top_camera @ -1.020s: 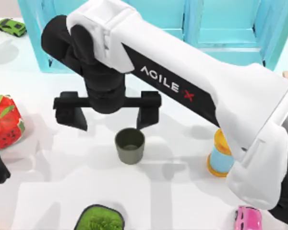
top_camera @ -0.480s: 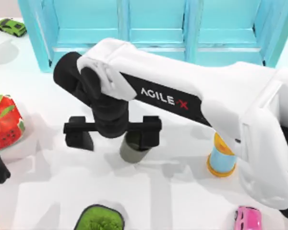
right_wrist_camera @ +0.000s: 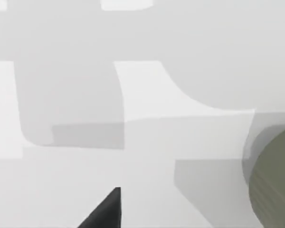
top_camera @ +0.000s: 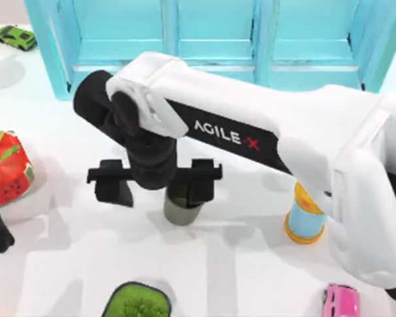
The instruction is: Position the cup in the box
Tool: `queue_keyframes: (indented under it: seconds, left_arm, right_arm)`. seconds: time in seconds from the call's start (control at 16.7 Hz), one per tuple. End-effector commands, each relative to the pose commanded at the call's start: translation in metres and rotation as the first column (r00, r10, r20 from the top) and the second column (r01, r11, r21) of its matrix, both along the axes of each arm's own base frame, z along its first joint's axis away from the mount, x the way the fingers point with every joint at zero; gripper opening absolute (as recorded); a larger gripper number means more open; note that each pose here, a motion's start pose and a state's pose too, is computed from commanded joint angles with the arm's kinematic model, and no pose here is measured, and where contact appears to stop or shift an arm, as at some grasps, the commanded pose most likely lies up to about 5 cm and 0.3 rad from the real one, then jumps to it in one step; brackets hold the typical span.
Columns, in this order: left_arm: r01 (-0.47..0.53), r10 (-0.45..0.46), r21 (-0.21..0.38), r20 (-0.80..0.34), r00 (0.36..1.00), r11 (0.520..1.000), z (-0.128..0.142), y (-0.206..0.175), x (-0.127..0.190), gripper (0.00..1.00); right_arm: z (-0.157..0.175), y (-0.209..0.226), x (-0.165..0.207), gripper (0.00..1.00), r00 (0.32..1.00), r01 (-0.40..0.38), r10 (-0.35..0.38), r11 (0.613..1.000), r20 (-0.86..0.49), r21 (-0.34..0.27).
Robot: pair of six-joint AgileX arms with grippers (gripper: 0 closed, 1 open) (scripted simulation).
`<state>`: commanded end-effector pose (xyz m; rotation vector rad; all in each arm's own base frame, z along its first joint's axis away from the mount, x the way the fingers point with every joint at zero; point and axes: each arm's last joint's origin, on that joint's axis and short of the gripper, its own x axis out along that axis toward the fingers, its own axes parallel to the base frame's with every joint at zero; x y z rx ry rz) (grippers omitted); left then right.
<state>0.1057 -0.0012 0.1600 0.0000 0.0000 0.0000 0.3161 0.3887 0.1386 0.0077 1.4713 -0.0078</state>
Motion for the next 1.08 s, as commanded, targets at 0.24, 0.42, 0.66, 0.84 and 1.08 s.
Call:
queue_keyframes:
  seconds: [0.24,0.42,0.66,0.84,1.08]
  left_arm:
    - [0.0,0.0,0.0,0.0,1.0,1.0,0.0,0.0,0.0,1.0]
    - [0.0,0.0,0.0,0.0,1.0,1.0,0.0,0.0,0.0,1.0]
    - [0.0,0.0,0.0,0.0,1.0,1.0,0.0,0.0,0.0,1.0]
    - [0.0,0.0,0.0,0.0,1.0,1.0,0.0,0.0,0.0,1.0]
    - [0.0,0.0,0.0,0.0,1.0,1.0,0.0,0.0,0.0,1.0]
  right_arm:
    - [0.0,0.0,0.0,0.4,1.0,0.0,0.0,1.0,0.0,0.0]
    - [0.0,0.0,0.0,0.17,1.0,0.0,0.0,1.0,0.0,0.0]
    - [0.0,0.0,0.0,0.0,1.0,0.0,0.0,1.0,0.0,0.0]
    - [0.0,0.0,0.0,0.0,1.0,0.0,0.0,1.0,0.0,0.0]
    - [-0.0001,0.0008,-0.0012,0.0,1.0,-0.003,0.003,1.0,-0.001,-0.001]
